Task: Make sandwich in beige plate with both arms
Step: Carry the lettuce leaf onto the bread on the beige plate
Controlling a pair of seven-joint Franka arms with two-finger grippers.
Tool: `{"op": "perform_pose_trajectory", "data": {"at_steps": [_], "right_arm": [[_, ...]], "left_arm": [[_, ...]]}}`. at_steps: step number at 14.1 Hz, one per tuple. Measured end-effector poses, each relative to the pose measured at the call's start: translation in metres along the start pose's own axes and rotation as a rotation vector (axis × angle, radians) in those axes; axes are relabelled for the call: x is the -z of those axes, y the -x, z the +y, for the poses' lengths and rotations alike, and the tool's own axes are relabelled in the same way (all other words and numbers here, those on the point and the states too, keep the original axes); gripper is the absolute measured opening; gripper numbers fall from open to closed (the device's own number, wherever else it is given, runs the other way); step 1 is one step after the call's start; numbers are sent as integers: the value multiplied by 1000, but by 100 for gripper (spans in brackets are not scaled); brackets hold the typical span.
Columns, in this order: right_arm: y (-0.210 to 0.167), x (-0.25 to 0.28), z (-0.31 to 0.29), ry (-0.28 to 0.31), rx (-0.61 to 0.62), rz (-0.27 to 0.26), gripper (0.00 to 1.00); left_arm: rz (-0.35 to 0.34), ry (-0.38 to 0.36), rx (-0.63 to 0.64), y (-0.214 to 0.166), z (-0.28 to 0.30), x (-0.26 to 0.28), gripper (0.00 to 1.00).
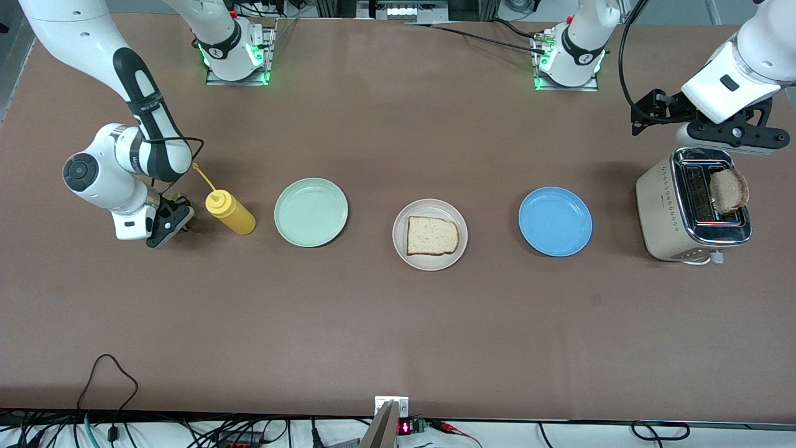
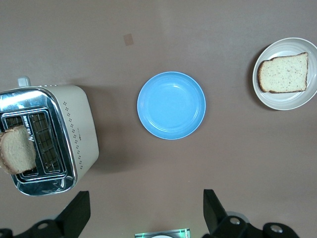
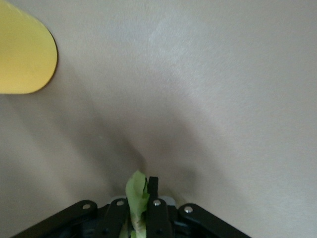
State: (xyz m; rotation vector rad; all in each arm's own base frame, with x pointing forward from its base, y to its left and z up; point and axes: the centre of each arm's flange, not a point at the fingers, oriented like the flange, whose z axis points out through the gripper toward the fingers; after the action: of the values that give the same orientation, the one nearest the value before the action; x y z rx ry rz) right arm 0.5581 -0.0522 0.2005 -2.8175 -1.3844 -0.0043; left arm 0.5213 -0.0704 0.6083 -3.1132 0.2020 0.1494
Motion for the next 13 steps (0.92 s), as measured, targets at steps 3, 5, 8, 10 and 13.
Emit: {"op": "perform_pose_trajectory", "data": {"at_steps": [3,5,8,10,13], "right_arm": [[-14,43,11,8,27,30,6],[-32,86,22,8,63,55,6],[-71,162,30,-14,125,77,6],[-103,207,23,-9,178,93,6],[-159,250,-11,-3,284,110,6]], "left_arm": [[0,0,0,0,0,0,100],[0,0,0,0,0,0,100],[0,0,0,0,0,0,100],[0,0,0,0,0,0,100],[0,0,0,0,0,0,100]]}}
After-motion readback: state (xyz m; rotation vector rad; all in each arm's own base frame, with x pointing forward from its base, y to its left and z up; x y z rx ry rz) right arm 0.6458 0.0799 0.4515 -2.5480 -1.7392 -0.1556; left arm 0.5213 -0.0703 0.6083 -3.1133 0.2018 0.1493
